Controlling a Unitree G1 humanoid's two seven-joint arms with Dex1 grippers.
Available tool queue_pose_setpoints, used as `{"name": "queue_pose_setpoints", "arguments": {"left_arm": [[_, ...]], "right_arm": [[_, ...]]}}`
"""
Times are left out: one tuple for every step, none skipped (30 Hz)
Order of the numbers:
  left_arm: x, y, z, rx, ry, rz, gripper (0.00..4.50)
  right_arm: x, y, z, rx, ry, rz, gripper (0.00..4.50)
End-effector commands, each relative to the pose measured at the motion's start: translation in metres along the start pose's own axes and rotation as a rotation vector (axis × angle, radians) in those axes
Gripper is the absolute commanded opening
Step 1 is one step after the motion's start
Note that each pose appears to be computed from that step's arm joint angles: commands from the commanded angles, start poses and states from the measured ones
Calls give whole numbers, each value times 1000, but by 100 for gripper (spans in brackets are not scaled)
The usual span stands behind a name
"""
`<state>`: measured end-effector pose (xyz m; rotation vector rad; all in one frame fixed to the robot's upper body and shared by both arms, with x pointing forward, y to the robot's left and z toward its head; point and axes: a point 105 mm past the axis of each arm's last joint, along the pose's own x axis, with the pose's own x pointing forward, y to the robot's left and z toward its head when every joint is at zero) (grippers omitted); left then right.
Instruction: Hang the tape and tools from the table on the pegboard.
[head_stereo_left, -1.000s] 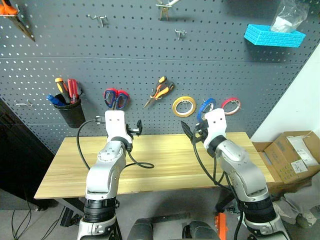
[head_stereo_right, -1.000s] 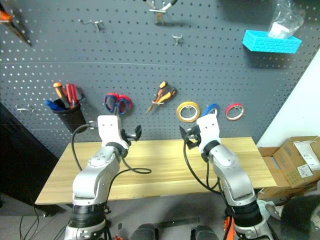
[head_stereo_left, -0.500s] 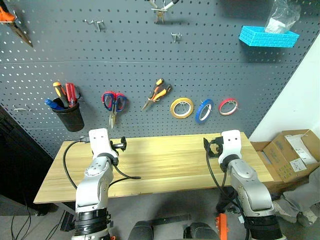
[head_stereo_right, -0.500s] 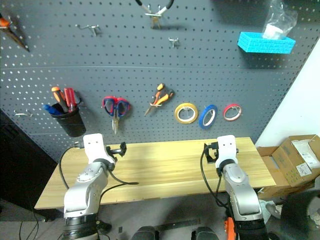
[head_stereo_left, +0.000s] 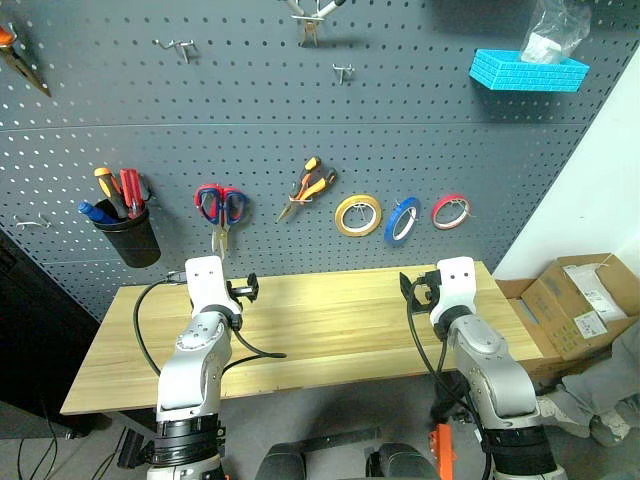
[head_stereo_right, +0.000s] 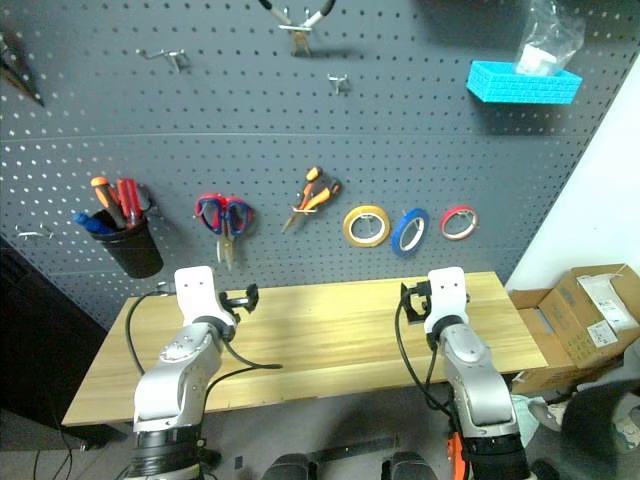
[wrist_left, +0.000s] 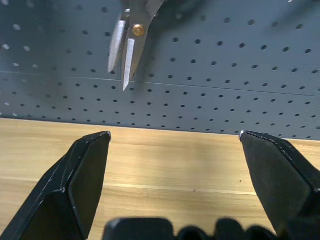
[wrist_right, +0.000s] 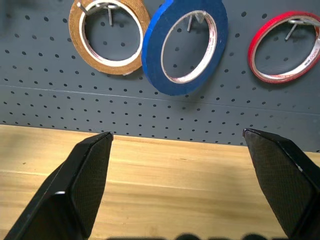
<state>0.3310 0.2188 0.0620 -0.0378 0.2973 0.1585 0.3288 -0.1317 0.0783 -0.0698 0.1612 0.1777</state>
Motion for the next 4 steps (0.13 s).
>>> {"name": "queue_pose_setpoints", "arguments": {"left_arm": [[-1,-3,20,7,-75,-3,444],[-1,-3,20,7,-75,-3,444],[-1,-2,20,6,-75,-2,444],[-1,-2,20,7,-73,-3,444]], "right_arm": [[1,-1,16,-7,-60,0,450],[1,-2,16,-7,-60,-2,450],[1,-2,16,-7,-60,-3,450],[0,-2,16,-7,-59,-4,450]]}}
